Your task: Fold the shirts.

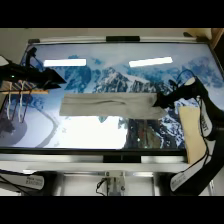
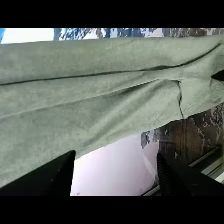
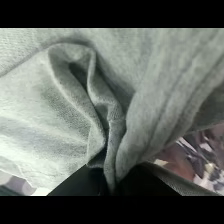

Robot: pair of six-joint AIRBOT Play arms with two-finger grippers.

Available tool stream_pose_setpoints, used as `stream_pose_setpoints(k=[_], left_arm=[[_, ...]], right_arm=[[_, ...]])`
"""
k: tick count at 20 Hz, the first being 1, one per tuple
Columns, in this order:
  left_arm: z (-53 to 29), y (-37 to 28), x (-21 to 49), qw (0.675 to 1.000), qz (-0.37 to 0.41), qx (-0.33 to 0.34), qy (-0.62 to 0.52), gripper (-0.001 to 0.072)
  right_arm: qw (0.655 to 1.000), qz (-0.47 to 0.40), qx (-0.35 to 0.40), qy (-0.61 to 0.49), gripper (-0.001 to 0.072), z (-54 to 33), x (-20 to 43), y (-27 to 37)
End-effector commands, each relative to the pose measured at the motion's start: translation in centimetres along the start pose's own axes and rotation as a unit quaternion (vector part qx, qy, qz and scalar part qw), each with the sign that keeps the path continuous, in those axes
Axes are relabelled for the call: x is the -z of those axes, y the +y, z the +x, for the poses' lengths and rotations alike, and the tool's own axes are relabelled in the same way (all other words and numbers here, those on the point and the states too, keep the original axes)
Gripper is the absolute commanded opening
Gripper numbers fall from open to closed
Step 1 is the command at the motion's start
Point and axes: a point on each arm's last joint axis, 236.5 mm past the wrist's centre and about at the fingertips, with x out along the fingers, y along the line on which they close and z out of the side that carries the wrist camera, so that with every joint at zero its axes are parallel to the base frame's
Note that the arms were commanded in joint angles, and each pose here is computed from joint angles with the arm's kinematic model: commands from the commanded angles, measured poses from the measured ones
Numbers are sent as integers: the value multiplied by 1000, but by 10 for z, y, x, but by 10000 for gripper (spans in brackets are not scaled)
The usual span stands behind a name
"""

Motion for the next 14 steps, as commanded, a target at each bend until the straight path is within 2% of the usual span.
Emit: stream_pose_setpoints(k=[1,2,3,4,5,7,9,11,14], left_arm=[[29,-34,-8,998,53,5,-14,600],[44,-43,-7,998,60,8,-14,597],[62,-52,-4,998,67,11,-9,471],[85,-59,2,997,72,15,2,193],[110,-66,12,997,77,18,17,44],[167,-82,38,995,73,27,54,43],[219,-115,56,995,45,65,59,43],[255,-154,67,992,10,114,49,42],[293,-193,95,987,-21,149,54,42]], right_arm=[[1000,-23,-19,4,83,-16,2,35],[999,-39,-30,-17,82,-36,-2,51],[997,-55,-36,-38,82,-58,-4,67],[995,-69,-35,-61,82,-84,-2,82],[993,-82,-36,-78,82,-106,3,97],[988,-105,-36,-104,82,-147,23,125],[984,-122,-34,-122,82,-181,49,144],[982,-132,-32,-133,82,-204,74,158],[978,-145,-28,-150,83,-231,108,173]])
